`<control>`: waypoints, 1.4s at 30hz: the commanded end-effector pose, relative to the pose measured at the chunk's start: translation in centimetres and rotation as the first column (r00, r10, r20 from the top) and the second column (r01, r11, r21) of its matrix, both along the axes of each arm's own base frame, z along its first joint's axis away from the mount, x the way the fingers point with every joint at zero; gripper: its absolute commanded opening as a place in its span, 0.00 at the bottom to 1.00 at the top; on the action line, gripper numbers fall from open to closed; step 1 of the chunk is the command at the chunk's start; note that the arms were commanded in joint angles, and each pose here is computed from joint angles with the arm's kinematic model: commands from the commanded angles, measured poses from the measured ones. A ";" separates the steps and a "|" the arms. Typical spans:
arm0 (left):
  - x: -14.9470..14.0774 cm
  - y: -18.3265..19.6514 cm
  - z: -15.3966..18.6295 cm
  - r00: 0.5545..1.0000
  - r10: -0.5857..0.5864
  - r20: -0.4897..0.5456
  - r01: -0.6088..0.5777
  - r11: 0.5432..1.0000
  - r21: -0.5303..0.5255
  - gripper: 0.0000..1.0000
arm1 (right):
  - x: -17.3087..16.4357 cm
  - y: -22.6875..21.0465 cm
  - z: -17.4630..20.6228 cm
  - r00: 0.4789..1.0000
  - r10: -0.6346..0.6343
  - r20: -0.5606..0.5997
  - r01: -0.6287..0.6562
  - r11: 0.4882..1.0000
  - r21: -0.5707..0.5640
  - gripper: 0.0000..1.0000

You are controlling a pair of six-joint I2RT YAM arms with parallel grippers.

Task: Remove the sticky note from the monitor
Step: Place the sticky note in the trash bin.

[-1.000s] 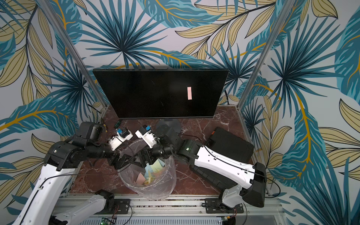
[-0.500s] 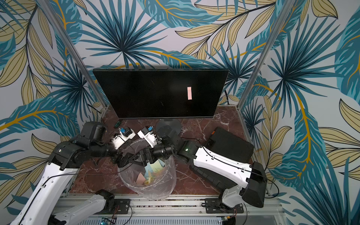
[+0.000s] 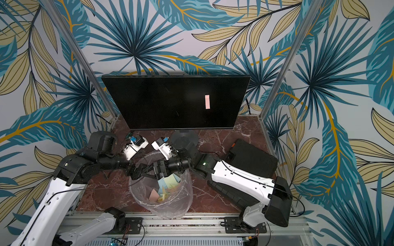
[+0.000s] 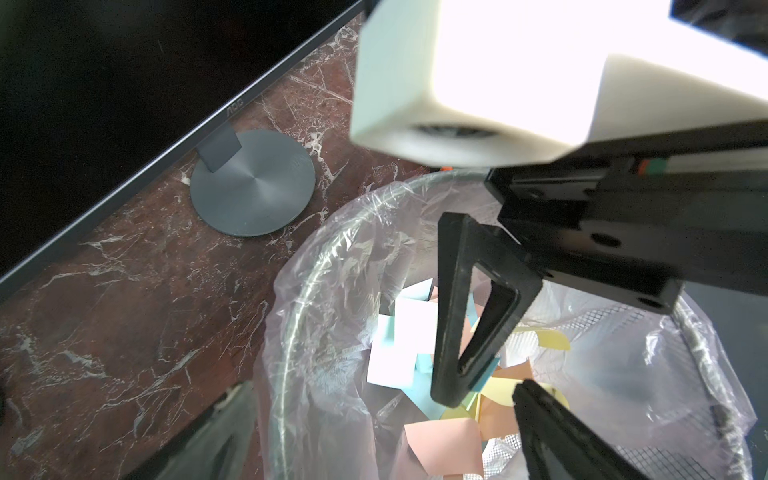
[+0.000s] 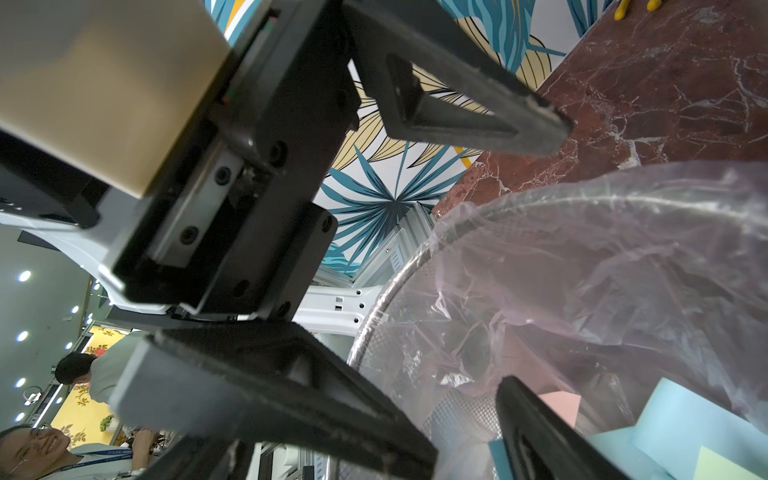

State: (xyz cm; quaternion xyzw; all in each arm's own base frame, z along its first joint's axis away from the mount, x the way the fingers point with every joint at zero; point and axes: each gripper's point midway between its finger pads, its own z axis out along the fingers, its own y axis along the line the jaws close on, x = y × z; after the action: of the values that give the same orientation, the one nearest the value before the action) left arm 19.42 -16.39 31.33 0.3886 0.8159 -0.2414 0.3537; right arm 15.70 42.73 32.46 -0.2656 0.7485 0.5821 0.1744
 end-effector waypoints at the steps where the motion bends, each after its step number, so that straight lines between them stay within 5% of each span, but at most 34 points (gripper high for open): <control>1: 0.2 -0.3 -2.5 0.998 -0.009 -0.063 0.011 0.999 0.042 1.00 | -0.9 0.4 7.6 0.993 0.028 0.112 -0.056 0.966 0.253 0.91; 13: 0.8 0.3 -4.0 0.998 0.008 -0.060 -0.002 0.995 0.104 1.00 | -1.3 0.2 9.5 0.988 0.034 0.153 -0.081 0.948 0.308 0.91; 21: 0.0 0.0 -2.4 1.000 -0.014 -0.013 0.015 0.998 0.055 1.00 | -1.9 -0.7 9.4 0.980 0.036 0.194 -0.097 0.943 0.318 0.91; 27: 0.6 0.8 -0.6 0.998 0.036 0.050 -0.039 0.997 0.065 1.00 | -1.2 -2.6 7.0 0.963 -0.043 0.267 -0.010 0.981 0.193 0.90; 42: 0.1 0.2 -0.9 1.000 0.001 0.020 -0.002 0.999 0.045 1.00 | -2.0 -2.9 9.5 0.959 -0.045 0.279 -0.048 0.947 0.317 0.90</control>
State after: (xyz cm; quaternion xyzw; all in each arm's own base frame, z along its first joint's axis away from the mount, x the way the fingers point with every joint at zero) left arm 19.60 -16.25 30.20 0.3955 0.8206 -0.2209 0.3484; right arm 13.76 39.81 41.71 -0.3143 0.6185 0.6490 0.3123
